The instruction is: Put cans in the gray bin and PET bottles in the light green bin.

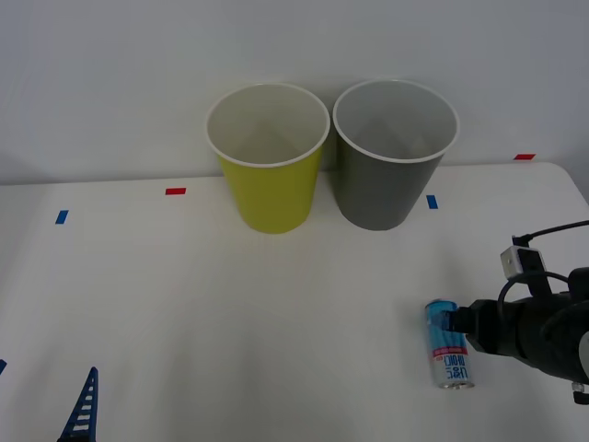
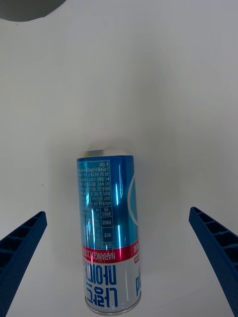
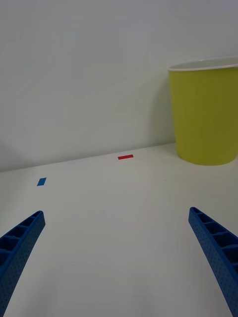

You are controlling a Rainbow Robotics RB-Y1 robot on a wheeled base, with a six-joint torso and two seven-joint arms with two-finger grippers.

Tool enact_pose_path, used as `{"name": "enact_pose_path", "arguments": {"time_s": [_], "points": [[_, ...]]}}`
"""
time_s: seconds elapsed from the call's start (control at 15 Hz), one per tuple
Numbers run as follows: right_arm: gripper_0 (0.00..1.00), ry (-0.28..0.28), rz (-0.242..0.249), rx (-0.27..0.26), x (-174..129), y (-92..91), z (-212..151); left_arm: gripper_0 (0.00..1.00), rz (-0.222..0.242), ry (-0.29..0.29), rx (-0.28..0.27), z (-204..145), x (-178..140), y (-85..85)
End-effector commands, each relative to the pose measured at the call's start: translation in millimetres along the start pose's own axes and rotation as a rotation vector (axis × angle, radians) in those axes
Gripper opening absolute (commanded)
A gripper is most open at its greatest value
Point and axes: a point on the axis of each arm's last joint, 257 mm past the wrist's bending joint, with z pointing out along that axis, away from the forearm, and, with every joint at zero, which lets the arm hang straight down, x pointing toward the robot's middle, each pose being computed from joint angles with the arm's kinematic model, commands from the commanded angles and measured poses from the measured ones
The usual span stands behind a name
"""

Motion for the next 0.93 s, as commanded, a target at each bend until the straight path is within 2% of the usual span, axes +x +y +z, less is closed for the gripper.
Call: {"name": "enact_pose_path", "arguments": {"time_s": [0.07, 0.33, 0.47, 0.6, 0.93], "points": [[1.0, 0.037, -0.006, 0.014, -4, -8.1, 13, 1.0, 0.0, 0.0, 0.0, 0, 0, 0.0], [1.0, 0.089, 0.006, -0.02, -5, 5.2, 31, 1.0, 0.0, 0.0, 0.0, 0, 0, 0.0], [1.0, 0.125, 0.035, -0.067, -5, 16.0, 37, 1.0, 0.0, 0.0, 0.0, 0, 0, 0.0], [1.0, 0.136, 0.041, -0.084, -4, 20.2, 37, 1.0, 0.0, 0.0, 0.0, 0, 0, 0.0], [1.0, 0.143, 0.018, -0.037, -3, 5.6, 38, 1.0, 0.0, 0.0, 0.0, 0, 0, 0.0]]}}
